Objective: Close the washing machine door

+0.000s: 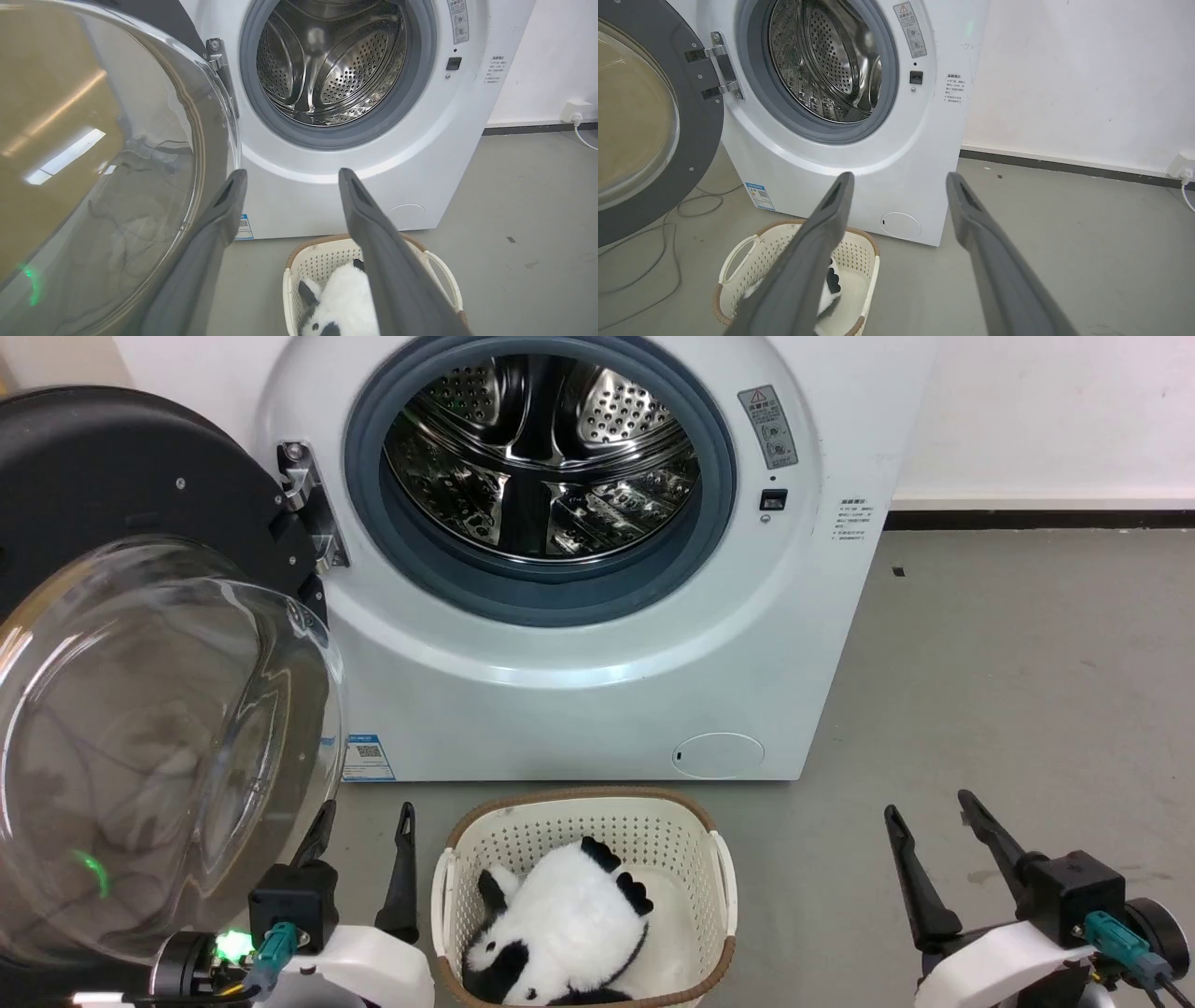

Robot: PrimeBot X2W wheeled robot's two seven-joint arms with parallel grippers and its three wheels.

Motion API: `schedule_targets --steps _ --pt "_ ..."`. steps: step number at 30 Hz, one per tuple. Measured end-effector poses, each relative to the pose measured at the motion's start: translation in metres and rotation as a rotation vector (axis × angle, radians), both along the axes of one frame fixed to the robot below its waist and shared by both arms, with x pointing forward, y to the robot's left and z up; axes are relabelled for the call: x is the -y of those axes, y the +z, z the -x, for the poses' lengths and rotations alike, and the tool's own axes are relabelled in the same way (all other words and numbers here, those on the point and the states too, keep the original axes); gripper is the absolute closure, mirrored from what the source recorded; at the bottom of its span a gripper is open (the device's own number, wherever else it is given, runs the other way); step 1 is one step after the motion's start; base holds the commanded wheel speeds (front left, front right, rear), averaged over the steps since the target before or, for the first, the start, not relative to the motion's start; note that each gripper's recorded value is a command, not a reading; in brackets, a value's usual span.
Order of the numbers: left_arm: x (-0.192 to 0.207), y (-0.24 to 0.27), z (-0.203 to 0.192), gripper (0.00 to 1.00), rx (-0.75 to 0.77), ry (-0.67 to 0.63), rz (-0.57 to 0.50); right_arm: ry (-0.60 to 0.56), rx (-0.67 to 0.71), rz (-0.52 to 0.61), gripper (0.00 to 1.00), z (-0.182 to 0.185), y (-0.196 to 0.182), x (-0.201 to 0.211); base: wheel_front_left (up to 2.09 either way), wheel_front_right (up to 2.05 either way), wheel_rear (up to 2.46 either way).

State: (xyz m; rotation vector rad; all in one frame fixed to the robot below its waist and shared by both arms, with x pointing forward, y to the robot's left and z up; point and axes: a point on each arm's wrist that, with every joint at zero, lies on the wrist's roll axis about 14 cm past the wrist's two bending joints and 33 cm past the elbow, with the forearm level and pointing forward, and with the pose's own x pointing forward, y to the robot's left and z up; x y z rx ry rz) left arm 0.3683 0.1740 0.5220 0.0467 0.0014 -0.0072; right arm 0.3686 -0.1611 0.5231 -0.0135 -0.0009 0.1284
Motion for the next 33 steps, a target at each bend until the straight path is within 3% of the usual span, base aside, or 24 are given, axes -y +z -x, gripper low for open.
schedule_targets --steps 13,33 --pt "-0.012 0.003 0.007 0.00 0.023 0.041 0.009 0.040 0.010 -0.032 0.00 -0.001 0.000 -0.013 0.00 0.00 0.00" --pt "-0.063 0.009 0.043 0.00 0.066 0.211 0.011 0.207 0.028 -0.074 0.00 -0.014 0.000 -0.069 0.00 0.00 0.00"
